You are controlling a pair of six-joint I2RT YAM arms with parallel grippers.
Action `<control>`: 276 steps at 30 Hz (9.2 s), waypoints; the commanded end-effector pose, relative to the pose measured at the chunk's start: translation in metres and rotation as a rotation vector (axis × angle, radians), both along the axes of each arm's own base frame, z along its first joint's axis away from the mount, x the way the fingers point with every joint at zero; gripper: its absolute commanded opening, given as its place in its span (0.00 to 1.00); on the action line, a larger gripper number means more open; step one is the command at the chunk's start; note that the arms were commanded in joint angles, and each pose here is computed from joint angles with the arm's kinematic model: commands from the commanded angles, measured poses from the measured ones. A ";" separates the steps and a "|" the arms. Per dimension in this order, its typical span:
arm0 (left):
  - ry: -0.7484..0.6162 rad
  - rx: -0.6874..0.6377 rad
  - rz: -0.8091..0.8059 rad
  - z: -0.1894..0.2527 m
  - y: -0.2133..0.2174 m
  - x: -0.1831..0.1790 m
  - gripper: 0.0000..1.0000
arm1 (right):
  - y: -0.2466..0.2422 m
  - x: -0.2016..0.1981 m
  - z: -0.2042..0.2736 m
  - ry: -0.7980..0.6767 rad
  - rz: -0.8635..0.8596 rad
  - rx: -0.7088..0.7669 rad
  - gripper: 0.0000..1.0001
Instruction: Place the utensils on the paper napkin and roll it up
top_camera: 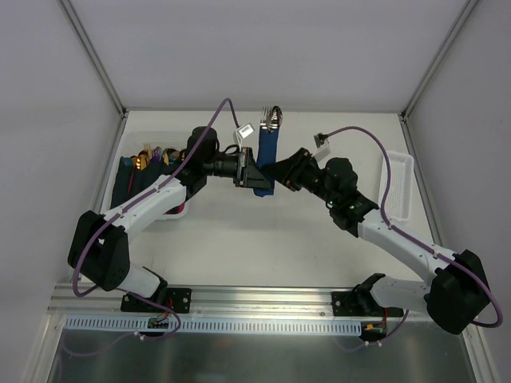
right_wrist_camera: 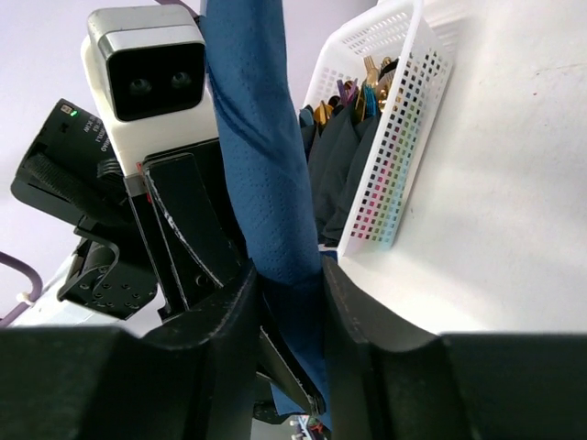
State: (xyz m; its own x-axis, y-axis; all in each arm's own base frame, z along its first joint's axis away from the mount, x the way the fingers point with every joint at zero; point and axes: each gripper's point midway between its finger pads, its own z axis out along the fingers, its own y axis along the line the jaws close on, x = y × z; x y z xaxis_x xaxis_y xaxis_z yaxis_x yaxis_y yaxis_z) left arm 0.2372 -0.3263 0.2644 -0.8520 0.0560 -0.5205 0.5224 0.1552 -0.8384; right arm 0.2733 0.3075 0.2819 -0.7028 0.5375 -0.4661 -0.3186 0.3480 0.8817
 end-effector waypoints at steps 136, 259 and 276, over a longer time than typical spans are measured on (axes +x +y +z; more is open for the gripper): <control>-0.045 0.333 0.508 0.005 0.339 0.098 0.00 | 0.009 -0.027 -0.009 -0.136 0.227 -0.120 0.77; 0.284 0.606 0.409 -0.134 0.439 0.090 0.40 | 0.020 -0.035 -0.065 0.005 0.282 -0.074 0.76; 0.172 0.746 0.496 -0.108 0.466 0.099 0.51 | 0.018 -0.036 -0.062 -0.006 0.282 -0.070 0.76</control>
